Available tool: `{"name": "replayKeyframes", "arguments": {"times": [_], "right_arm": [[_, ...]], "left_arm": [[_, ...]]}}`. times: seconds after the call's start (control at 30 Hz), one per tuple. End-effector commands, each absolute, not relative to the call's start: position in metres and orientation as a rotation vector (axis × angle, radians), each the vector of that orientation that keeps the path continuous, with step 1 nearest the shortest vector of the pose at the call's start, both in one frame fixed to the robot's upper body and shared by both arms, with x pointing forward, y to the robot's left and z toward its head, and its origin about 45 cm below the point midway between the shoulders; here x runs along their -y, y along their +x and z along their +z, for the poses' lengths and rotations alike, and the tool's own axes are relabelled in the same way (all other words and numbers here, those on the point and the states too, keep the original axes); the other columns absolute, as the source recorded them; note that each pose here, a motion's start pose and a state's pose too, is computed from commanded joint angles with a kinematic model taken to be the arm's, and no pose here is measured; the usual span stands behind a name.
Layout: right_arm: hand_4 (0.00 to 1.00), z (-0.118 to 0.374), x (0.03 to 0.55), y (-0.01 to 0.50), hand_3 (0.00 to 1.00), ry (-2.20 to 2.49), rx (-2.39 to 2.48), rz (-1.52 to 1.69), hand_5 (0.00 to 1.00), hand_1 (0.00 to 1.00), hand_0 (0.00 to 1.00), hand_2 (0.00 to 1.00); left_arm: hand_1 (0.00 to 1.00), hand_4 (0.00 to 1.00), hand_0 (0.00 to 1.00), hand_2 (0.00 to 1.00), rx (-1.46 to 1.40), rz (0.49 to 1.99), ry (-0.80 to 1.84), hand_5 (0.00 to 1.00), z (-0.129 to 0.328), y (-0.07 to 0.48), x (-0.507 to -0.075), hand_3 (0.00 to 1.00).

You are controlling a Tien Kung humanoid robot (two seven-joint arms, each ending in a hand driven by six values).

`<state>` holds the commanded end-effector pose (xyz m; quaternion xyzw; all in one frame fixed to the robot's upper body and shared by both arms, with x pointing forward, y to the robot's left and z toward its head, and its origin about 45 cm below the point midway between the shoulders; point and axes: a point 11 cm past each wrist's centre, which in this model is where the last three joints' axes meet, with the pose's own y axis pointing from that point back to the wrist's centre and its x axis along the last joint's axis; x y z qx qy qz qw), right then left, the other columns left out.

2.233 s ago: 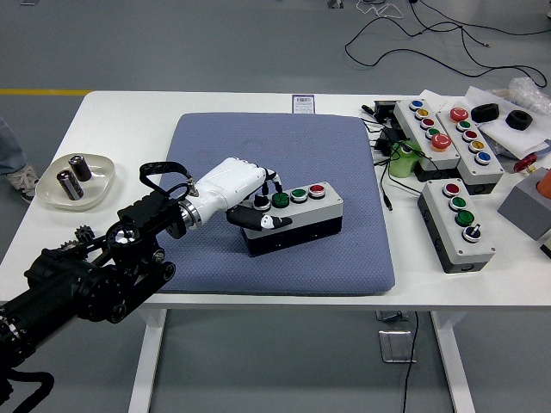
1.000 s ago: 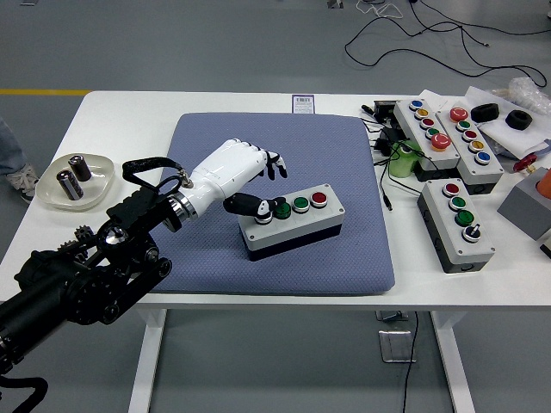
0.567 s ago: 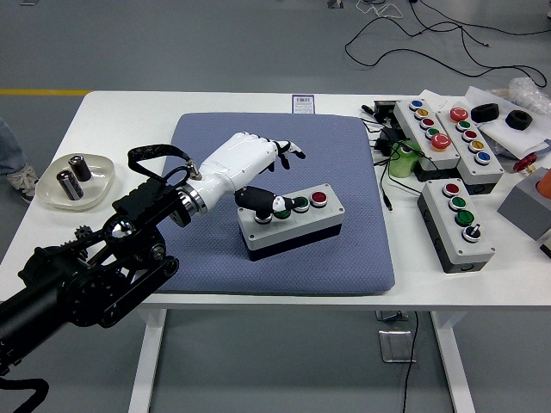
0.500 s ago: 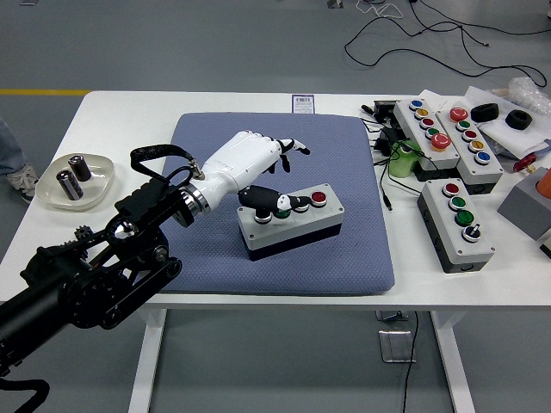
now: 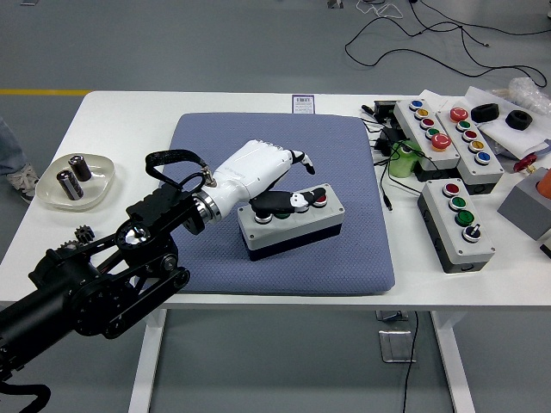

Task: Pick up the button,place it on the desk,press the button,press the button

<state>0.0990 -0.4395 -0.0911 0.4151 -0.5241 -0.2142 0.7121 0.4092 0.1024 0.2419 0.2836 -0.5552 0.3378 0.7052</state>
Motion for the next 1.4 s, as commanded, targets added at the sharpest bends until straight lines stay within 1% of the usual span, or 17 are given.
{"name": "replayKeyframes", "arguments": {"times": [0.03,0.2,0.23,0.43,0.8,1.13,1.27,1.4], "right_arm": [[0.308,-0.091,0.439,0.099,0.627,0.92,1.163,-0.476,0.171,0.646,0.672,0.683],[0.308,-0.091,0.439,0.099,0.627,0.92,1.164,-0.477,0.171,0.646,0.672,0.683],[0.309,-0.091,0.439,0.099,0.628,0.92,1.164,-0.477,0.171,0.647,0.672,0.683],[0.309,-0.091,0.439,0.099,0.628,0.92,1.165,-0.478,0.171,0.647,0.672,0.683],[0.309,-0.091,0.44,0.098,0.629,0.917,1.162,-0.479,0.172,0.65,0.672,0.683],[0.309,-0.092,0.44,0.097,0.629,0.917,1.162,-0.48,0.172,0.65,0.672,0.683],[0.309,-0.092,0.439,0.097,0.629,0.918,1.163,-0.48,0.172,0.65,0.672,0.683],[0.309,-0.092,0.439,0.098,0.629,0.918,1.163,-0.481,0.172,0.65,0.672,0.683]], "left_arm": [[0.002,0.595,0.002,0.002,1.234,0.747,0.635,0.905,0.241,0.409,-0.101,0.57],[0.002,0.595,0.002,0.002,1.229,0.723,0.653,0.905,0.236,0.406,-0.096,0.57],[0.002,0.593,0.002,0.002,1.228,0.719,0.657,0.887,0.235,0.406,-0.095,0.567],[0.002,0.592,0.002,0.002,1.22,0.698,0.682,0.884,0.226,0.404,-0.094,0.569],[0.002,0.591,0.002,0.002,1.177,0.724,0.751,0.885,0.211,0.41,-0.104,0.571],[0.002,0.592,0.002,0.002,1.137,0.67,0.805,0.888,0.198,0.407,-0.107,0.565],[0.002,0.593,0.002,0.002,1.144,0.701,0.778,0.892,0.203,0.408,-0.107,0.571],[0.002,0.593,0.002,0.002,1.157,0.782,0.707,0.892,0.217,0.411,-0.105,0.571]]}}
